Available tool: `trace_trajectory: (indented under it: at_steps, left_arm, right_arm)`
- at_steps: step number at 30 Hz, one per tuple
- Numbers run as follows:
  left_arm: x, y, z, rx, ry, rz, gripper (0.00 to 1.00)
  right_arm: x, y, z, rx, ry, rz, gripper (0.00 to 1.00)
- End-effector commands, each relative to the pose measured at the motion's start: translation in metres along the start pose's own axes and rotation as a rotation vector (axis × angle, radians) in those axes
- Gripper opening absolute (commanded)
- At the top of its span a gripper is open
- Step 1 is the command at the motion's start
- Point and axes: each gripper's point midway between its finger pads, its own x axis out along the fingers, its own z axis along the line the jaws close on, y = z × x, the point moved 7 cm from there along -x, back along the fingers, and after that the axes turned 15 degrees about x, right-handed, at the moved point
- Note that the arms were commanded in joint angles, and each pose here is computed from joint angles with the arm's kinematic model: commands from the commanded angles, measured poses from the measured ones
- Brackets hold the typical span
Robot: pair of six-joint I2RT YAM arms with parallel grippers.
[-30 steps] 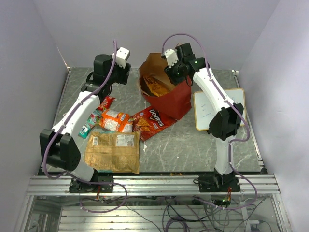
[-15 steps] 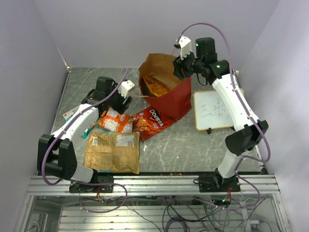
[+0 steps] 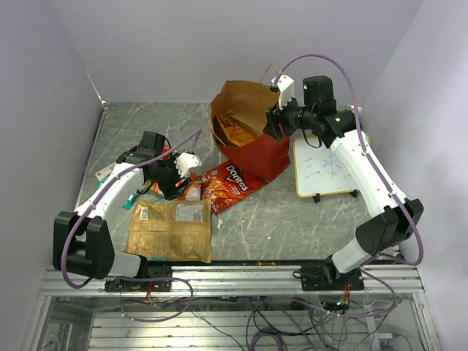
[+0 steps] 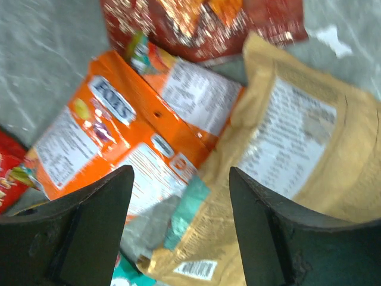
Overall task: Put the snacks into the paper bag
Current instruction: Pick up the snack from the center of the board.
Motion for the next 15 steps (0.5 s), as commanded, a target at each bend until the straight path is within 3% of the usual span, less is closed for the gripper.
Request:
trace_trajectory:
  at_steps: [1,8,15]
  left_arm:
    - [-0.020,0.018,-0.024,0.113,0.178,0.133,0.76]
    - [-0.045,0.055,-0.018,0.152,0.171,0.314,0.77]
    - [-0.022,0.070,-0.011,0.148,0.291,0.322,0.78]
  right_arm:
    - [-0.016,-0.005,0.013,-0.013,-0.063,-0.064,0.55]
    - [-0.017,0.003,0.017,-0.014,-0.090,-0.067,0.56]
    - [-0.018,0.007,0.018,-0.014,-0.096,-0.067,0.56]
